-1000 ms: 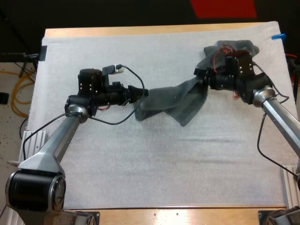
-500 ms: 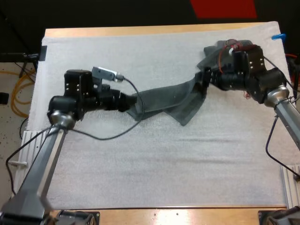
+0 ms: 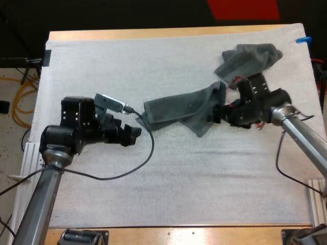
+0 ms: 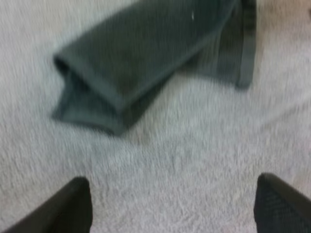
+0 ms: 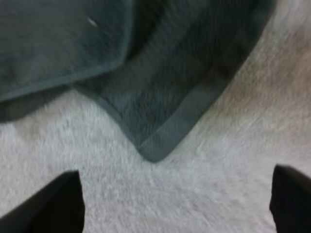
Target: Pick towel from pile fold and stack
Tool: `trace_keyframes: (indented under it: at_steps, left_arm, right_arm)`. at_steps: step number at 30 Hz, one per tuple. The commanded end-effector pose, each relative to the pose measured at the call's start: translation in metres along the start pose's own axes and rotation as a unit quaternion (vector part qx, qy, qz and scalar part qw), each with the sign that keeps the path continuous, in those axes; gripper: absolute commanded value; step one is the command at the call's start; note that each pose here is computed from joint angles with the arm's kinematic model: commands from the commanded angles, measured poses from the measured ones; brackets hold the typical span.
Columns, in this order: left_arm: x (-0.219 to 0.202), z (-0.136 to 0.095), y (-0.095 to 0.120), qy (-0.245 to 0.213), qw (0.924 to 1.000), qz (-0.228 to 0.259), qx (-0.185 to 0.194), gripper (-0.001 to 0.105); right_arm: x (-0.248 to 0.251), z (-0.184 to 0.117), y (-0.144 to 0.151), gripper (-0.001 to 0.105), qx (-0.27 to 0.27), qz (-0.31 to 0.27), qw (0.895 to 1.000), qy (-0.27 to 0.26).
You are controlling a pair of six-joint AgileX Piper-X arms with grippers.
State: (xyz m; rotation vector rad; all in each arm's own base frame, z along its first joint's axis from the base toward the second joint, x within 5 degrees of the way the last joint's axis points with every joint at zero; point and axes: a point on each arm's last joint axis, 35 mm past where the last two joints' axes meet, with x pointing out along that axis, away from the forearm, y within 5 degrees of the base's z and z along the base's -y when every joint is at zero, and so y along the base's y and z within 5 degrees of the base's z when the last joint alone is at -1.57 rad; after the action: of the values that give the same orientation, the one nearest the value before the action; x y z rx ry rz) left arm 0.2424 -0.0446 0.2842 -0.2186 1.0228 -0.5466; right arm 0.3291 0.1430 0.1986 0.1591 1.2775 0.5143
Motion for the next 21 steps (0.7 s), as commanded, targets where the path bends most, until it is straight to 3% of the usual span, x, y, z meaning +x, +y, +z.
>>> trace_keyframes:
  at_steps: [1, 9, 18, 20, 21]
  left_arm:
    - [-0.002, -0.006, 0.0, 0.001, 1.0, 0.006, -0.002, 0.067]
    - [-0.005, -0.023, -0.002, 0.017, 0.9998, 0.006, -0.011, 0.067]
    - [-0.007, -0.024, -0.003, 0.014, 0.9998, 0.006, -0.009, 0.067]
    - [-0.007, -0.024, -0.003, 0.014, 0.9998, 0.006, -0.009, 0.067]
    - [-0.007, -0.024, -0.003, 0.014, 0.9998, 0.006, -0.009, 0.067]
  right_arm:
    - [0.01, 0.003, -0.002, 0.075, 0.017, 0.028, 0.999, -0.004]
    - [0.062, 0.01, -0.015, 0.075, 0.125, 0.108, 0.986, 0.013]
    - [0.092, 0.003, -0.021, 0.07, 0.169, 0.136, 0.975, 0.052]
    - [0.094, 0.002, -0.019, 0.061, 0.167, 0.132, 0.976, 0.054]
    - [0.095, 0.001, -0.017, 0.05, 0.163, 0.131, 0.976, 0.055]
